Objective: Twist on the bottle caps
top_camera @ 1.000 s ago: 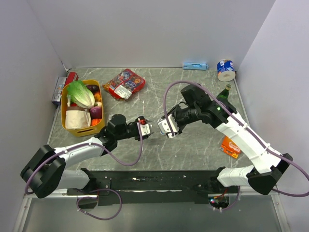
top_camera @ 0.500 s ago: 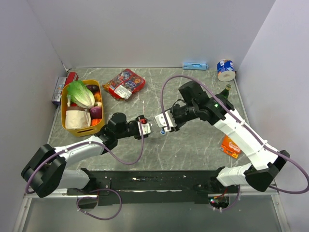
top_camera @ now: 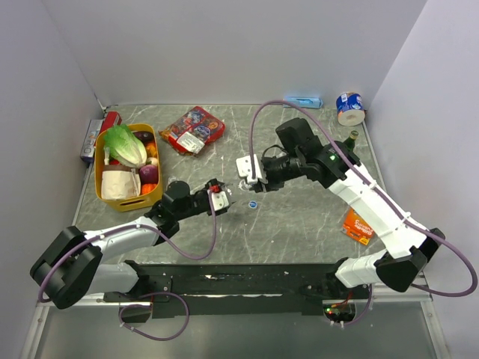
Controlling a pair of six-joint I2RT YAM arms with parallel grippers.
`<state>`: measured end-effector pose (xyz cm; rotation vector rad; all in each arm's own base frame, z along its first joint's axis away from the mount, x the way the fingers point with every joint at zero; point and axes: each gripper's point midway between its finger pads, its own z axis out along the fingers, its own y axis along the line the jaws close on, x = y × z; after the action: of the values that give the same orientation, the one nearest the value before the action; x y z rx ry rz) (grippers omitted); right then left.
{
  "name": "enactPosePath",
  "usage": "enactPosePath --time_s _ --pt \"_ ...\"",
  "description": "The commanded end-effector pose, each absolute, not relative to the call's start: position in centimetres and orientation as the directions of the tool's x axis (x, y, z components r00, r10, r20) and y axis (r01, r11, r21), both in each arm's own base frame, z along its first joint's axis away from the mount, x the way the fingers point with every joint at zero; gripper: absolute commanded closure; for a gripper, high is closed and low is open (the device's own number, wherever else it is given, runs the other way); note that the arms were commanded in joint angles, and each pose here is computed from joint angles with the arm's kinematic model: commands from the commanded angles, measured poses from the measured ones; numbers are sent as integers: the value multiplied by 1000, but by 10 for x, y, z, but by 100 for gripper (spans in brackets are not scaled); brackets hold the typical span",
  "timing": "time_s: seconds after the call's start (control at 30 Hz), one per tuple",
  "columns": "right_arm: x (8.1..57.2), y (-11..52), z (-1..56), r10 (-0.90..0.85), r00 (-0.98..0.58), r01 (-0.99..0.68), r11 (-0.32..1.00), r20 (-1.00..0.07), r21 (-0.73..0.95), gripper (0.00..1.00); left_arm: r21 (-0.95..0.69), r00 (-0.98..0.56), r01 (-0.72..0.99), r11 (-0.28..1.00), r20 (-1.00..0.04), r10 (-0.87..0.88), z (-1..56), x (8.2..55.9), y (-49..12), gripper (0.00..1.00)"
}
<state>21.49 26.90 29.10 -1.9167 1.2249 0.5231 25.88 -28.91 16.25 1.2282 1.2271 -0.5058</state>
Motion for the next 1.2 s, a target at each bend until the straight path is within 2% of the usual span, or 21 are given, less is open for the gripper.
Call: enactPosePath --time_s 0.0,0.4,0.63,0.73,0.87,1.17 --pt "227 269 296 -597 342 -933 -121 -726 -339 66 505 507 774 383 -856 103 240 256 -302 99" --pt "224 274 307 -604 292 -953 -118 -742 -278 68 543 523 764 349 -837 158 232 260 -304 99" --pt "222 276 298 -626 374 -923 -183 -684 -337 69 534 516 760 371 -842 154 235 262 -302 99" --pt "224 278 296 -632 350 -932 -160 -691 -325 69 520 511 754 402 -848 137 239 264 -300 99" --pt "231 280 294 -651 246 -960 -58 -718 -276 69 485 489 759 435 -865 112 245 266 -299 99" --pt "224 284 280 -677 90 -993 -5 -731 -118 70 495 512 737 461 -853 98 256 270 -299 99"
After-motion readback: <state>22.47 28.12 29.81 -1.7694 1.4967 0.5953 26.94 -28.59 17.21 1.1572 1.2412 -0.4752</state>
